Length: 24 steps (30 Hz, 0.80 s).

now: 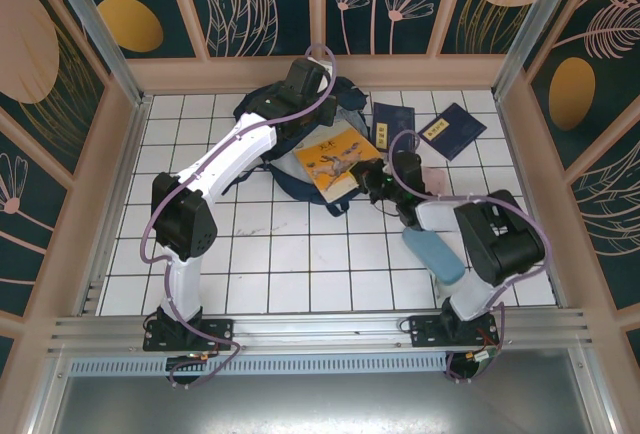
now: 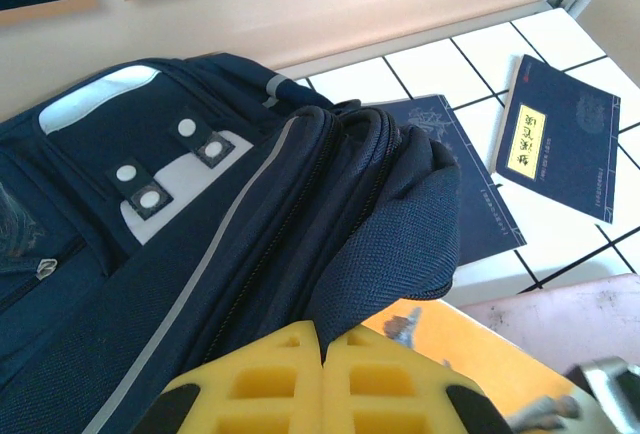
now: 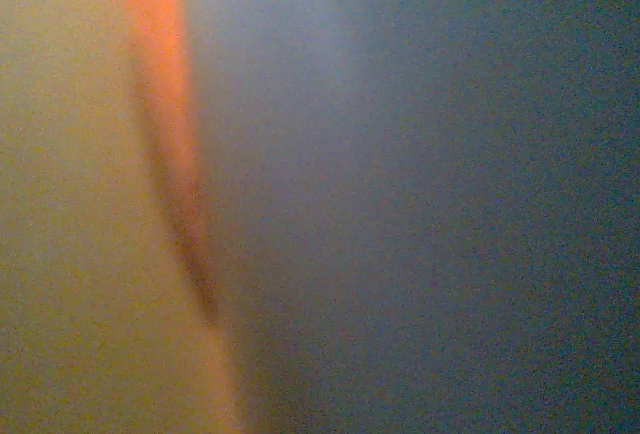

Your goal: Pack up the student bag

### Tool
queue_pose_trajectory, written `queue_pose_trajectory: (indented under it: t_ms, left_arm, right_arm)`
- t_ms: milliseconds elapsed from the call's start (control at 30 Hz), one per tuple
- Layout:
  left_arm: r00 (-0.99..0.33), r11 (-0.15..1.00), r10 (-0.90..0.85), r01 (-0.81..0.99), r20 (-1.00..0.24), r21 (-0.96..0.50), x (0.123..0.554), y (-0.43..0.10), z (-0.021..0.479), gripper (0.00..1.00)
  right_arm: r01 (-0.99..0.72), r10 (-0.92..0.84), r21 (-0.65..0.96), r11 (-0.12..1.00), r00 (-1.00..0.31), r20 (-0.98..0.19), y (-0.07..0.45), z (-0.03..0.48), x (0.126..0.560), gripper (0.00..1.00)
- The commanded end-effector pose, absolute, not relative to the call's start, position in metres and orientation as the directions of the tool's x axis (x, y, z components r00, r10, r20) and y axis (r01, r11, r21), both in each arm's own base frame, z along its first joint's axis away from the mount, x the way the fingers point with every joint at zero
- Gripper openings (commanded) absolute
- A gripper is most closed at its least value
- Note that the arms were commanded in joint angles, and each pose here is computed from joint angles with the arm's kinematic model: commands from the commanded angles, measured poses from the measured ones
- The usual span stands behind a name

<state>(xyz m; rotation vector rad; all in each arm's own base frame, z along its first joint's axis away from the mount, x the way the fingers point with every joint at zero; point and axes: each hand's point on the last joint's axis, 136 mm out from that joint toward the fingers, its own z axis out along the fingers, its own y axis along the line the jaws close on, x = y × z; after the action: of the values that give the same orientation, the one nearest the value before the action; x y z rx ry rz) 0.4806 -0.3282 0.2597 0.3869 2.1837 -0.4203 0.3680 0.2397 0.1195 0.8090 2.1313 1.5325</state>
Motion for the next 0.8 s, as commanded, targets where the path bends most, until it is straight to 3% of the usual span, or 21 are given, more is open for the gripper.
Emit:
queue_pose_trajectory:
  t_ms: [0,300,567,767]
  left_arm:
    - [-0.472,0.883,0.053,0.434,-0.880,-0.179,0.494,-0.332,0.309,0.03]
    - [-0.470,0.883,0.048,0.433,-0.882,-0.183,0.493,-0.332,0.312,0.03]
    - [-0.467,0.879,0.045,0.439,-0.883,-0.187,0.493,-0.333,0.313,0.03]
    - [-0.467,0.877,0.046,0.442,-0.883,-0.188,0.492,-0.332,0.315,0.03]
  right_arm:
    - [0.028,0.666,0.984,0.177,-0.740,-0.099,0.229,0.170,0.365,0.00]
    - [-0.047,0.726,0.993,0.105,-0.679,-0.109,0.212,0.203,0.370,0.00]
    - [-0.002,0.738,0.993,0.121,-0.668,-0.092,0.225,0.190,0.393,0.00]
    - [-0.093,0.721,0.995,-0.026,-0.692,-0.046,0.236,0.209,0.402,0.00]
